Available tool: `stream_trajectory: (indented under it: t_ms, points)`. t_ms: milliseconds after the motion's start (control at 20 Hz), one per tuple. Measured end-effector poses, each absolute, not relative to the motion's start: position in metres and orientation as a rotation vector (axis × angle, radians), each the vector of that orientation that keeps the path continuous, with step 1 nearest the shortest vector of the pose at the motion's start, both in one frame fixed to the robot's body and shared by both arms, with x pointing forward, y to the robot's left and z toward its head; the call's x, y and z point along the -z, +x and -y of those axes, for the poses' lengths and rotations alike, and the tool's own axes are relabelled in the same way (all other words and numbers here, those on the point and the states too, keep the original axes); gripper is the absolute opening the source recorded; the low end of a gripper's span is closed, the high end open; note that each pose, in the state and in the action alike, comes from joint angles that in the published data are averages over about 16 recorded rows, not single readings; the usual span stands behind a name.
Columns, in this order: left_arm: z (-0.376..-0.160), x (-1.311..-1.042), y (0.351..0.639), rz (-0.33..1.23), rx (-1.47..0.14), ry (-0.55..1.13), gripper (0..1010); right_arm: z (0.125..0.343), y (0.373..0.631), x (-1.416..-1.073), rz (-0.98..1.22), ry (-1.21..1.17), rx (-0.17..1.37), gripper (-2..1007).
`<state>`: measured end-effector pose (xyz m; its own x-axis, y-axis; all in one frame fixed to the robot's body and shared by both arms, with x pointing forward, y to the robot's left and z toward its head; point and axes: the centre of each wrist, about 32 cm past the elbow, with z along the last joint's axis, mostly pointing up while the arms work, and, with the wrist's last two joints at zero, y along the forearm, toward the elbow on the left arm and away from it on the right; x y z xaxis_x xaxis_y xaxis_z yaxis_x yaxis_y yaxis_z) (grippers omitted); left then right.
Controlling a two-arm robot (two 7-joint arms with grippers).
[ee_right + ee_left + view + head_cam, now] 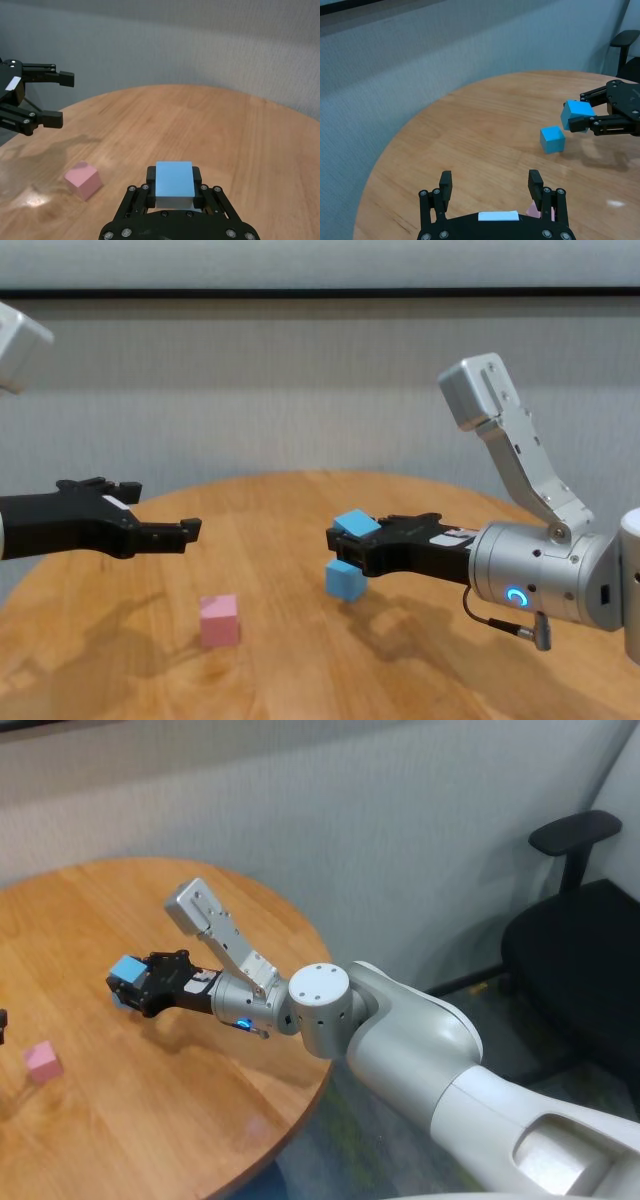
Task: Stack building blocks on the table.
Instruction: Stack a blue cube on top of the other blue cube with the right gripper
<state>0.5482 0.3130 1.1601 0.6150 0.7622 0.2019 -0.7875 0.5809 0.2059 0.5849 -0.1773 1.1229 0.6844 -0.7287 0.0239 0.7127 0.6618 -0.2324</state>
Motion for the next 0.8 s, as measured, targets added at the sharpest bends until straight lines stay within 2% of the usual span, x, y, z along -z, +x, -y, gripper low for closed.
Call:
stream_trajectory:
  t_ms: [800]
  points:
    - [-0.313, -1.16, 0.548, 0.095, -0.907, 0.288, 1000, 0.171, 0.594, -1.111, -0.081, -0.243, 0.832, 369]
